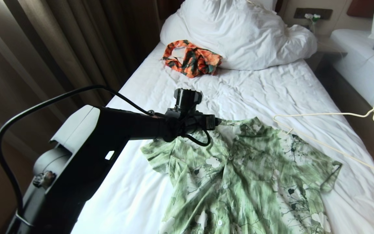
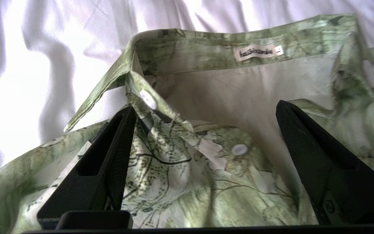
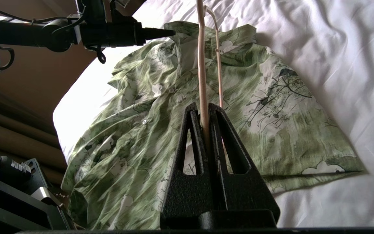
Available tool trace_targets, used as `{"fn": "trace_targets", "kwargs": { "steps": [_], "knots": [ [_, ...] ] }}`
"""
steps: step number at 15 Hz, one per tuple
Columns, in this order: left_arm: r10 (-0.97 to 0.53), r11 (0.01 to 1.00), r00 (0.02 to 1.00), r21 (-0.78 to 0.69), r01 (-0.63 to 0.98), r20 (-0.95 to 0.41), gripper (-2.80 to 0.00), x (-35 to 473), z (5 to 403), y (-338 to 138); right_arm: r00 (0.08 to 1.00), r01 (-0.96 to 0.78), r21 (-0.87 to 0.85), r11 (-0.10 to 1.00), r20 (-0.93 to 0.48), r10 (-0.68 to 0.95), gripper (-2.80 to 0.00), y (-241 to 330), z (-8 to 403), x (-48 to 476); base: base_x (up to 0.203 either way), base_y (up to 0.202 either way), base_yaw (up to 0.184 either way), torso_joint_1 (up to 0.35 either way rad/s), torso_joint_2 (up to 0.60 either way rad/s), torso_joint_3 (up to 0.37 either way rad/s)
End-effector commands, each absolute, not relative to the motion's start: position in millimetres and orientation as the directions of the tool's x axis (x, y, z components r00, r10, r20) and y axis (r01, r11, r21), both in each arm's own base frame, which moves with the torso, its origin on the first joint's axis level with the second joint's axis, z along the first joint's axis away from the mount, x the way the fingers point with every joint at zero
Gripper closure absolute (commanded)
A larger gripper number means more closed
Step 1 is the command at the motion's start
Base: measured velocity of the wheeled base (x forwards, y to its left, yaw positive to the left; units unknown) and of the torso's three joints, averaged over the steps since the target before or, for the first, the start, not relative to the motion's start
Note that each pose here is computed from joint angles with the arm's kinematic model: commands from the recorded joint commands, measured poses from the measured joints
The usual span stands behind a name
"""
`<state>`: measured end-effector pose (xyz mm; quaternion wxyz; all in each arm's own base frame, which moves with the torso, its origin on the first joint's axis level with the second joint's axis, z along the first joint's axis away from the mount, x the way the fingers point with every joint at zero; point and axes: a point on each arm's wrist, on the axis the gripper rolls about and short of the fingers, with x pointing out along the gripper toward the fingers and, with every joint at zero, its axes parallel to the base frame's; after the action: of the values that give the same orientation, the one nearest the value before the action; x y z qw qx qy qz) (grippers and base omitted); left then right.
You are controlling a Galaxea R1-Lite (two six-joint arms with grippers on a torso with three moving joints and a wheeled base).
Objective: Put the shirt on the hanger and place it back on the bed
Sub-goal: Lift the shirt and hanger
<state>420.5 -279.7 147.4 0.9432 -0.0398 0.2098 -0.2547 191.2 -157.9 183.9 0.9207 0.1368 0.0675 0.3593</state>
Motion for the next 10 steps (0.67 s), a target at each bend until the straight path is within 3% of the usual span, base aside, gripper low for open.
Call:
{"fn": "trace_targets", "kwargs": {
  "steps": [1,10],
  "knots": [
    [-0.467,0.882,0.796,-0.144,0.448,-0.386,-2.8,428.4,136.5,-280.3,0.728,-0.65,0.296,0.699,-0.022,0.686,0.0,-159.3,183.8,192.9,0.0,0.0,0.0,0.0,0.0,0.0],
    [-0.447,0.892,0.822,-0.109,0.438,-0.353,-2.8,436.1,131.5,-280.8,0.721,-0.654,0.307,0.691,-0.022,0.692,0.0,-158.6,179.5,195.2,0.0,0.0,0.0,0.0,0.0,0.0]
  ]
}}
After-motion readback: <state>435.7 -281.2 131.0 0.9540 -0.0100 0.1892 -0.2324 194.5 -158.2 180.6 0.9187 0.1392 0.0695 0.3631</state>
